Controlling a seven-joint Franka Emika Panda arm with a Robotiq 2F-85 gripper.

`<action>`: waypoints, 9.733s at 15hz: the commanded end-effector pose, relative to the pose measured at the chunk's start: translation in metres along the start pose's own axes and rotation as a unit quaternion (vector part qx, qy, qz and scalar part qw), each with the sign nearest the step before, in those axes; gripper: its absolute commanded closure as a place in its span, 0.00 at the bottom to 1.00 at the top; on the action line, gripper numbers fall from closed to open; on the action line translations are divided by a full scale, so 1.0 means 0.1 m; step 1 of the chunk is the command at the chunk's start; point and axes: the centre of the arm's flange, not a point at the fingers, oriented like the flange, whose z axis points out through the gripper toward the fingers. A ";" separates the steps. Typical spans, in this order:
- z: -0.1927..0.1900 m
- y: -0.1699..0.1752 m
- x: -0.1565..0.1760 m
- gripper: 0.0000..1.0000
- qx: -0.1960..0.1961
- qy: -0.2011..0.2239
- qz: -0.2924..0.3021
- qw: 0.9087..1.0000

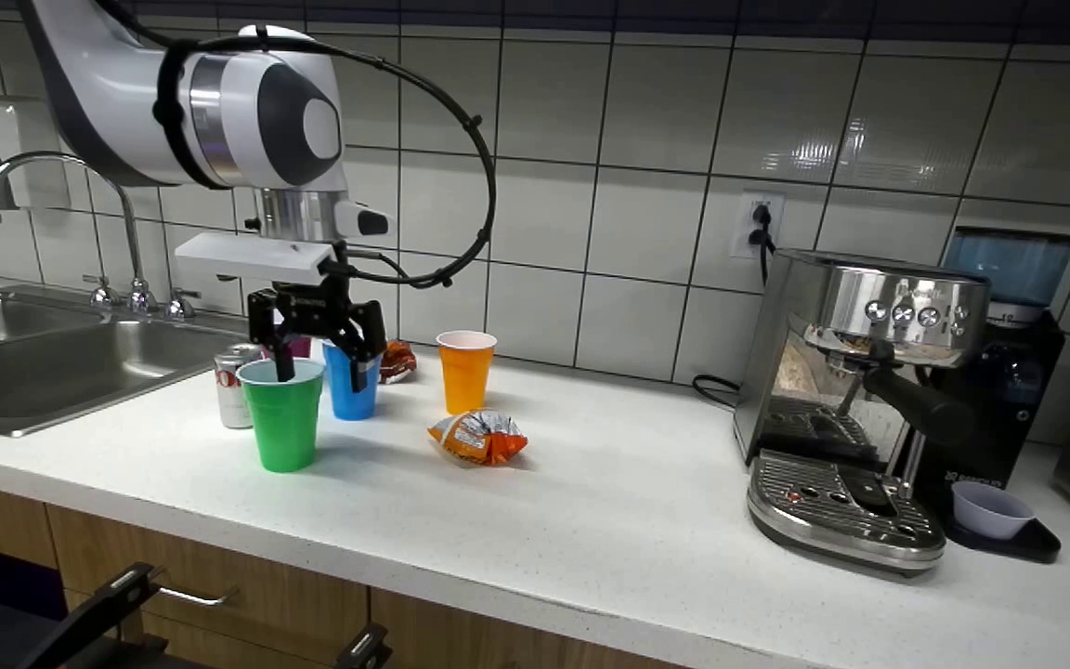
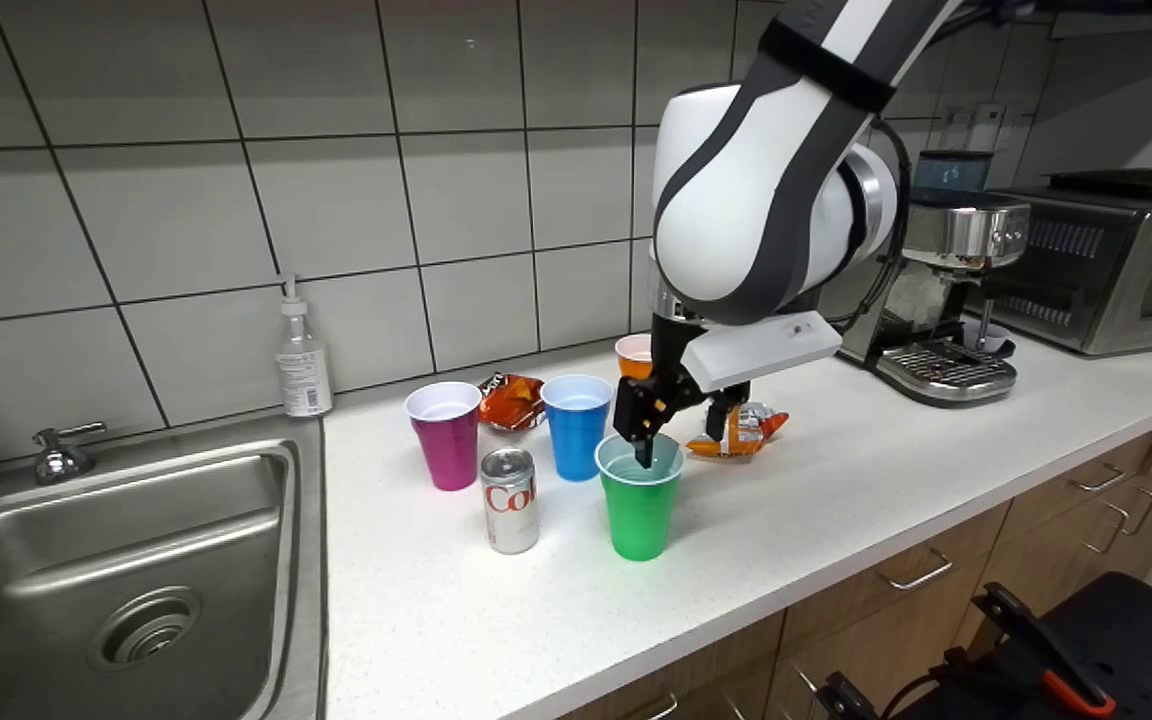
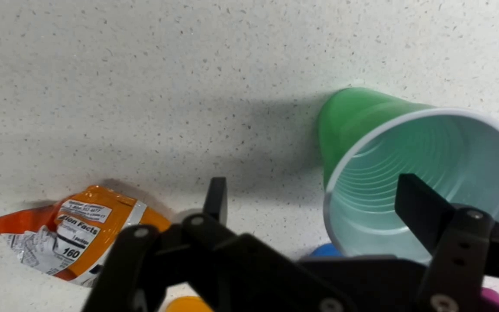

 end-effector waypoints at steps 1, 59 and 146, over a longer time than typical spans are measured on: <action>0.07 -0.04 0.04 0.00 -0.002 0.002 -0.007 1.000; -1.16 0.20 0.57 0.99 0.089 0.168 -0.019 0.982; -0.49 0.49 1.29 0.00 0.063 0.106 0.049 0.991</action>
